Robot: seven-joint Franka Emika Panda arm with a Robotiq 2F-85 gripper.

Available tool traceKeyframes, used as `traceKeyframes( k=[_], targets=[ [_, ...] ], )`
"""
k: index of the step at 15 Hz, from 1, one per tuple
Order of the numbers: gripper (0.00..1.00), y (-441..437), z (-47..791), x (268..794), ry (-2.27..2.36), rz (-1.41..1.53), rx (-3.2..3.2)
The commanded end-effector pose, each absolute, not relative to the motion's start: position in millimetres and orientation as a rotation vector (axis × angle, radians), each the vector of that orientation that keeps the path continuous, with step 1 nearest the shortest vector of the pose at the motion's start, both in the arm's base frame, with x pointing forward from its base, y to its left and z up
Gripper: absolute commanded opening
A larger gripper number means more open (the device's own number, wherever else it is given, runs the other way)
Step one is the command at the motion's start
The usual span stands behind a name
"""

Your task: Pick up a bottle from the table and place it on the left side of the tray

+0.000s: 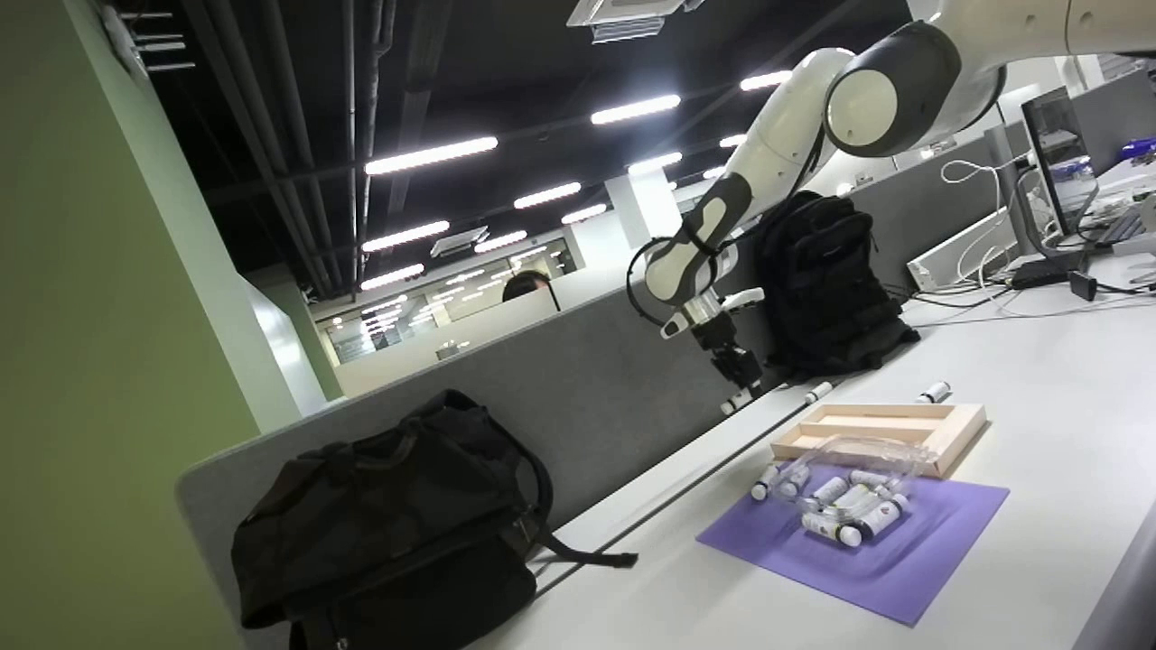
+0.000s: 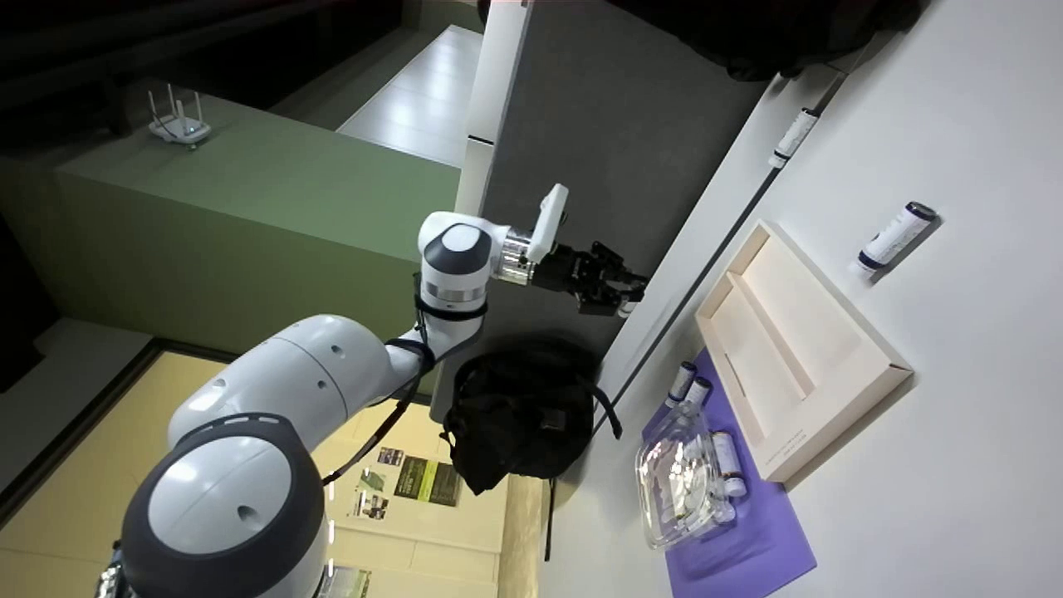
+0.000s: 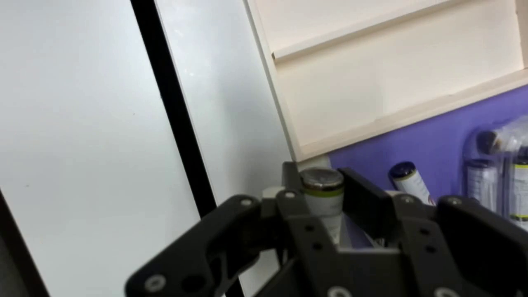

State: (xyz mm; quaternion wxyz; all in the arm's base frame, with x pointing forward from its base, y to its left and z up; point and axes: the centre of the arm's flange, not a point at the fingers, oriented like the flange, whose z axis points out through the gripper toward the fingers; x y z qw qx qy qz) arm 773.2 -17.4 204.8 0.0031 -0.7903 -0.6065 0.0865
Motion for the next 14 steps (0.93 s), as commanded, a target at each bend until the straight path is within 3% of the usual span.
traceKeyframes(
  k=[1, 2, 3, 7, 8, 14],
  targets=[
    [0.13, -44.3, 172.2, 701.1, -1.819, 0.310, -2.527],
    [0.13, -48.5, 166.7, 703.0, -1.793, 0.337, -2.522],
    [0.38, -43.4, 159.1, 754.0, -1.858, 0.305, -2.488],
    [0.38, -52.4, 147.6, 739.0, -1.824, 0.341, -2.487],
    [0.13, -51.3, 150.9, 738.9, -1.824, 0.339, -2.489],
    [0.13, -65.2, 104.0, 723.0, -1.911, 0.296, -2.399]
  ],
)
